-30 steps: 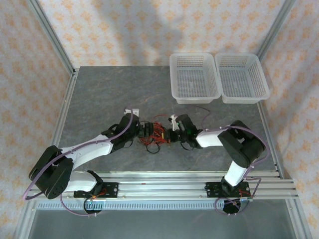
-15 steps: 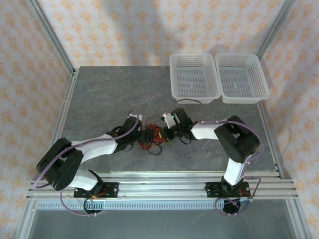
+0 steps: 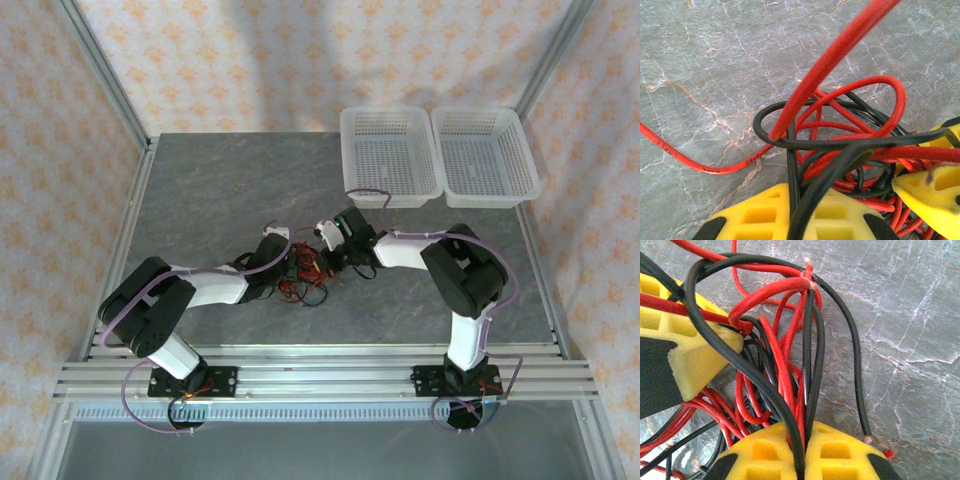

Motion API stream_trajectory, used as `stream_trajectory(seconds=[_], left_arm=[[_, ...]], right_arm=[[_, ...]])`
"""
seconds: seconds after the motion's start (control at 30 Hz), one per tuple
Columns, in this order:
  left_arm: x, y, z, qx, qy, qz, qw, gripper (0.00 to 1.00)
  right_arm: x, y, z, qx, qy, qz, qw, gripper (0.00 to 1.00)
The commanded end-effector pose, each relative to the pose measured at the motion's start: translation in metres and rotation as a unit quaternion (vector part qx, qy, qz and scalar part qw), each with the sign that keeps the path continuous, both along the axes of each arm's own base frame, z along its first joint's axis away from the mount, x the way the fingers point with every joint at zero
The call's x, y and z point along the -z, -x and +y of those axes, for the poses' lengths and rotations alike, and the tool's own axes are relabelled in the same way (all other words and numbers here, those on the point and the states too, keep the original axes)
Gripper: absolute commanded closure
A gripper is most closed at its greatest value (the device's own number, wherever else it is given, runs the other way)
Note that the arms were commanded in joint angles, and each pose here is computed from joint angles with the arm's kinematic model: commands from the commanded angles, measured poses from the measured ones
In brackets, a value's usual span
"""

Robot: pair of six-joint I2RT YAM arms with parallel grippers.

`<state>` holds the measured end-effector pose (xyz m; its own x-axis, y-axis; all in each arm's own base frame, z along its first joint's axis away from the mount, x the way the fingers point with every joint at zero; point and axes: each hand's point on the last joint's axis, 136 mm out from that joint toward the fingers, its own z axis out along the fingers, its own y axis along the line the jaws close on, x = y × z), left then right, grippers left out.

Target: Untangle the cables

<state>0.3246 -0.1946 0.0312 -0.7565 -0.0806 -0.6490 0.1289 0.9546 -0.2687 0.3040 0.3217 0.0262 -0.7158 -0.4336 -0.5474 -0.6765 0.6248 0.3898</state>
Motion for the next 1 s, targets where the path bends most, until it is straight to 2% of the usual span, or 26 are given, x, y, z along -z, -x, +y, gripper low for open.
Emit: stream_trajectory(seconds=[0.0, 0.17, 0.23, 0.4, 0.5, 0.77, 0.97], left_arm=[[-0.001, 0.001, 0.001, -0.014, 0.023, -0.003, 1.0, 1.0], [0.002, 0.015, 0.014, -0.072, 0.064, 0.016, 0.995, 1.0], [0.003, 0.019, 0.015, -0.097, 0.099, 0.023, 0.99, 1.0], [0.008, 0.026, 0.013, -0.149, 0.185, 0.044, 0.971, 1.0], [0.012, 0.027, 0.016, -0.178, 0.202, 0.054, 0.962, 1.0], [0.009, 0.028, 0.025, -0.215, 0.192, 0.045, 0.956, 1.0], [0.008, 0.032, 0.03, -0.235, 0.197, 0.039, 0.951, 1.0]], right_arm=[[0.04, 0.003, -0.04, 0.088, 0.099, 0.046, 0.99, 0.81], [0.005, -0.012, -0.045, 0.213, 0.053, 0.062, 0.974, 0.36], [-0.008, -0.014, -0.046, 0.262, 0.024, 0.078, 0.962, 0.3], [-0.028, -0.006, -0.048, 0.354, -0.07, 0.131, 0.924, 0.27], [-0.037, 0.002, -0.048, 0.384, -0.114, 0.15, 0.904, 0.29], [-0.054, 0.02, -0.021, 0.402, -0.151, 0.159, 0.889, 0.3], [-0.037, 0.025, -0.014, 0.422, -0.146, 0.178, 0.877, 0.29]])
